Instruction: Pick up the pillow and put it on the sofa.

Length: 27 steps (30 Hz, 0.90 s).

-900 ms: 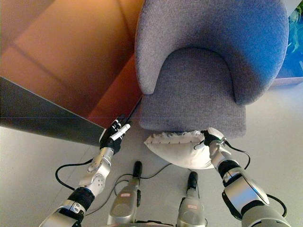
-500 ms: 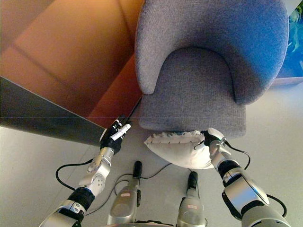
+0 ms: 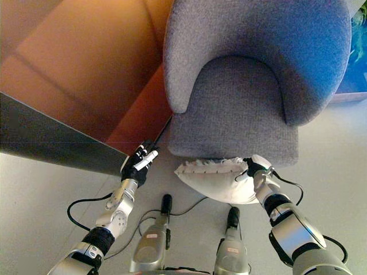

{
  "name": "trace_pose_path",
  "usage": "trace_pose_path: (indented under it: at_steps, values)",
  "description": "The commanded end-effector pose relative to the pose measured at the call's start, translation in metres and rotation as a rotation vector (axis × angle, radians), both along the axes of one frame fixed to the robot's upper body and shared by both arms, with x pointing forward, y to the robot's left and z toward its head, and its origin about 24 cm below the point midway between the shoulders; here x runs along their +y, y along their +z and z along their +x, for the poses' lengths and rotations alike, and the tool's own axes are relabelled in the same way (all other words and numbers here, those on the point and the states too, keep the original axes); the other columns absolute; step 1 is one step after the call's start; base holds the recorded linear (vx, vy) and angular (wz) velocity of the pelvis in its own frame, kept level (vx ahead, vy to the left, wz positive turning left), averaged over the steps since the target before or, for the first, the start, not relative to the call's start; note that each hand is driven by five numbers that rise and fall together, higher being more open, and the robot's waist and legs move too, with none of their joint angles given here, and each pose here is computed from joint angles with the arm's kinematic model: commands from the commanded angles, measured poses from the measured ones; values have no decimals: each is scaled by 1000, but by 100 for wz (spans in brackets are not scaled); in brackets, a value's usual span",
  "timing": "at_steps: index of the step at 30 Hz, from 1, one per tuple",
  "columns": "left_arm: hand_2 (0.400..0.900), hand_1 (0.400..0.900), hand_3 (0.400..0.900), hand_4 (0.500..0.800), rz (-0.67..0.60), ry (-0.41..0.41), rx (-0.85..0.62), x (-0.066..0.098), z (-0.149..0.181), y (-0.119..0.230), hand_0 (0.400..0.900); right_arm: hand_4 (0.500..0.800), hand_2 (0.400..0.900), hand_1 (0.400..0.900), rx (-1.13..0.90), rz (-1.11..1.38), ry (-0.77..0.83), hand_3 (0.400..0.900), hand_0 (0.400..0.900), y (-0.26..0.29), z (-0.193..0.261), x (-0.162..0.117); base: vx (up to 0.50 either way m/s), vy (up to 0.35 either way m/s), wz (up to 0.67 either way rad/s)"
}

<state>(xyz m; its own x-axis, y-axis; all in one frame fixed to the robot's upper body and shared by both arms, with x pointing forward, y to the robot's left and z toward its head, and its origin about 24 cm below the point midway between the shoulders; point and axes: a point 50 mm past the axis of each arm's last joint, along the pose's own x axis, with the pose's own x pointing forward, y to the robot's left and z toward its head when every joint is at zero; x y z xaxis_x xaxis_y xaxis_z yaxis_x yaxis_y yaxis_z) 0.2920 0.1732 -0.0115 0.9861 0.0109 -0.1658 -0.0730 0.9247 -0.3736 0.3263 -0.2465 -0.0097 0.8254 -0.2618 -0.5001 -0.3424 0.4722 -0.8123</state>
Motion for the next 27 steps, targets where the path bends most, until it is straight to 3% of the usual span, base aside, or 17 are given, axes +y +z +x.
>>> trace_pose_path:
  at_steps: [1, 27]
  values:
    - [900, 900, 900, 800, 26, -26, -244, -8, 31, 52, 900, 800, 900, 900, -166, -89, 10, 900, 900, 52, 31, -13, -77, 5, -1]
    - [900, 900, 900, 800, 12, -20, -372, -14, 46, 85, 900, 800, 900, 900, -260, -118, 13, 900, 900, 95, 54, -13, -20, 0, 0]
